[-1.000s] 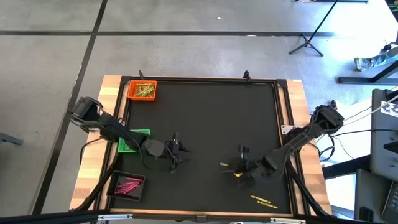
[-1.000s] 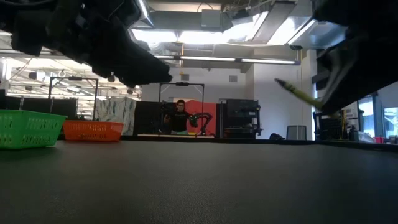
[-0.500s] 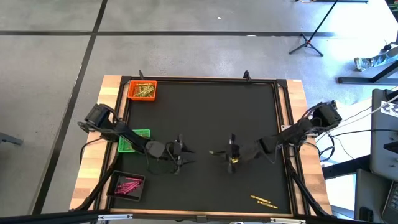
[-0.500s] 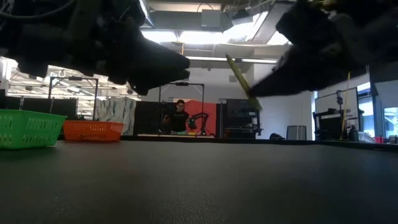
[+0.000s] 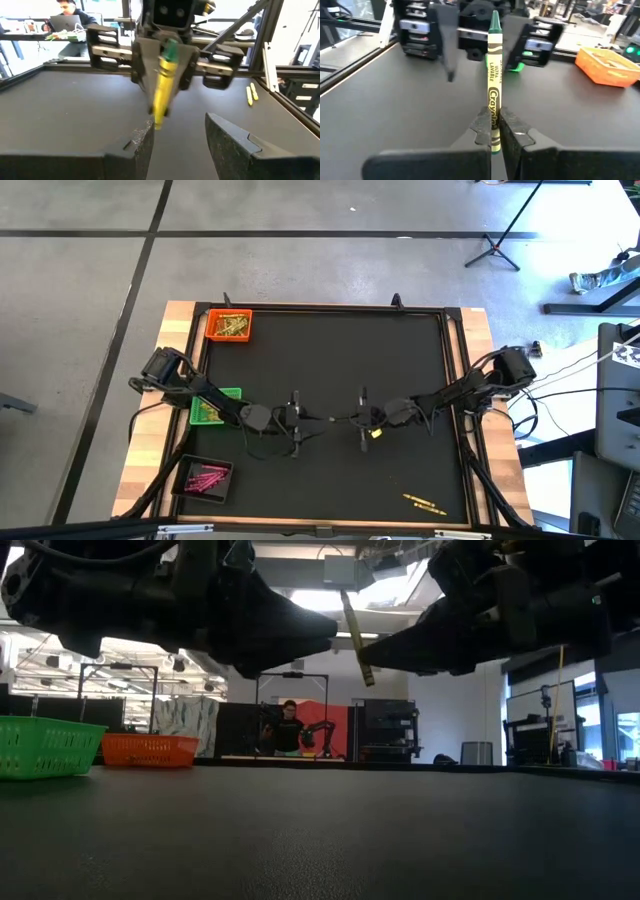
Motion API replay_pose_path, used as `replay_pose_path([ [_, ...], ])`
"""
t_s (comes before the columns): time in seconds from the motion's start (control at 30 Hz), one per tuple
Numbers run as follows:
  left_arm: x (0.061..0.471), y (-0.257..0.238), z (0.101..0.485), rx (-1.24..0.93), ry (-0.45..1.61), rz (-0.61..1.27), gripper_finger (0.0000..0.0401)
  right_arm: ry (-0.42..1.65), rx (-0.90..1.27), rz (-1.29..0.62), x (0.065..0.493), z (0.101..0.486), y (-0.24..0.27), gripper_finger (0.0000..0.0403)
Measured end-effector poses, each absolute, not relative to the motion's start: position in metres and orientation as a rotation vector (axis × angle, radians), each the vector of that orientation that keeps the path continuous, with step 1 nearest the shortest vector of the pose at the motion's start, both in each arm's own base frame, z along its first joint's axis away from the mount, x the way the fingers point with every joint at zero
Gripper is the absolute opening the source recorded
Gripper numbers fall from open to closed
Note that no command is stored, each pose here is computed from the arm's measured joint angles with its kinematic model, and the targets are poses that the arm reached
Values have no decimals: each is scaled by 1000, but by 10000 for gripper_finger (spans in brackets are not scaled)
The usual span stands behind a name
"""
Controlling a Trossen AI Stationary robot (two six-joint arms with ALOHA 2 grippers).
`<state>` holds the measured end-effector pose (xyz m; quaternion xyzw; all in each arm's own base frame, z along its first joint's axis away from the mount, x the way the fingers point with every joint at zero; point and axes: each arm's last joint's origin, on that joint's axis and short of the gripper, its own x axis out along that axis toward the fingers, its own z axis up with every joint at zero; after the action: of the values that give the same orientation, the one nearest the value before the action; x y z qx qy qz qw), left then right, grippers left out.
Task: Sort crayons
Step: Put the green crayon into the orange bin
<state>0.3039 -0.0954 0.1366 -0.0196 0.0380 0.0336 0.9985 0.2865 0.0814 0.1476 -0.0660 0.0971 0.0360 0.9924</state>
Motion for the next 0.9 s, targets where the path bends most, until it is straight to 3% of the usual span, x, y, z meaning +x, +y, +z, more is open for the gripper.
replay_pose_path([
  [0.57, 319, -95, 152, -15, 25, 76, 154, 124, -145, 135, 293, 135, 85, 14],
  [0.7, 319, -95, 152, -14, 25, 76, 127, 121, -144, 135, 293, 135, 85, 14],
  [0.9, 319, -95, 152, -14, 23, 71, 57, 119, -140, 141, 293, 135, 86, 15],
])
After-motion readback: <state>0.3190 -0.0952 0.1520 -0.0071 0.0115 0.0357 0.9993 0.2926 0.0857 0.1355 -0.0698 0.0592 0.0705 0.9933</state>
